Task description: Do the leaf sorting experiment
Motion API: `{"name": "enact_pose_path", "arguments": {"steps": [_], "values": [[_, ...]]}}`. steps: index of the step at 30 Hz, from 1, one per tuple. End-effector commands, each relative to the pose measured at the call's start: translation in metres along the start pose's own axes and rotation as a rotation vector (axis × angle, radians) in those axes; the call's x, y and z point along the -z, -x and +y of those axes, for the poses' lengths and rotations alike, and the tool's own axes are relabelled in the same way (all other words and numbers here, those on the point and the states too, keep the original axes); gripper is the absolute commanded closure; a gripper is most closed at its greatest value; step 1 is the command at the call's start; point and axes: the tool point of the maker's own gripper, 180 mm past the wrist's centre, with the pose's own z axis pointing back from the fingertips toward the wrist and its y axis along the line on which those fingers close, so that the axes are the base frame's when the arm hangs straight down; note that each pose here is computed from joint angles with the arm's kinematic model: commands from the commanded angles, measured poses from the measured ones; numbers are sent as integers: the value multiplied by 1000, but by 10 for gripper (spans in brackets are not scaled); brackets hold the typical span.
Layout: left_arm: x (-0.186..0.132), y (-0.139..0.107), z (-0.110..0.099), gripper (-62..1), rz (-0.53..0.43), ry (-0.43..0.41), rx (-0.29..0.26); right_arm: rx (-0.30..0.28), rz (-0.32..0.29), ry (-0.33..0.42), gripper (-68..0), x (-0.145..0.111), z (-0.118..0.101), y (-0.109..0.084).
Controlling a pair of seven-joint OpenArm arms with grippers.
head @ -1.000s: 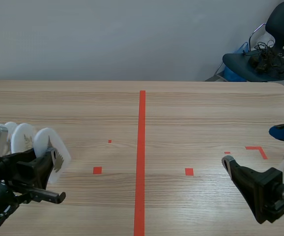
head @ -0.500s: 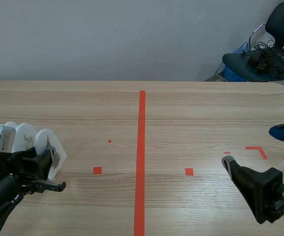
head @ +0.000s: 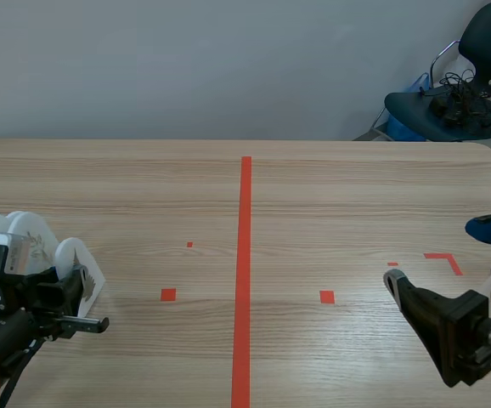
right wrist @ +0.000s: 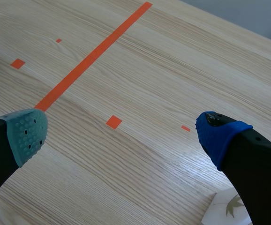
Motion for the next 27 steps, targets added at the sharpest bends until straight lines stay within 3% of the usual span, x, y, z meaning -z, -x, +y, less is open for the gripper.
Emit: {"name": "enact_pose_path", "arguments": {"steps": [1, 8, 13, 17, 22, 27], "values": [[1, -8, 0, -86, -31, 2, -1, -11, -36, 11, -679, 1, -4, -11], [1, -8, 0, -88, -30, 3, -1, -11, -36, 11, -679, 1, -4, -11], [1, -8, 0, -213, -31, 3, -1, -11, -36, 11, -679, 1, -4, -11], [1, -12, -1, -230, -40, 5, 1, -11, -36, 11, -679, 1, -4, -11], [5, -33, -6, -230, -93, 20, 8, -11, -36, 11, -679, 1, -4, -11], [4, -69, -17, -230, -178, 51, 26, -11, -36, 11, -679, 1, -4, -11]]}}
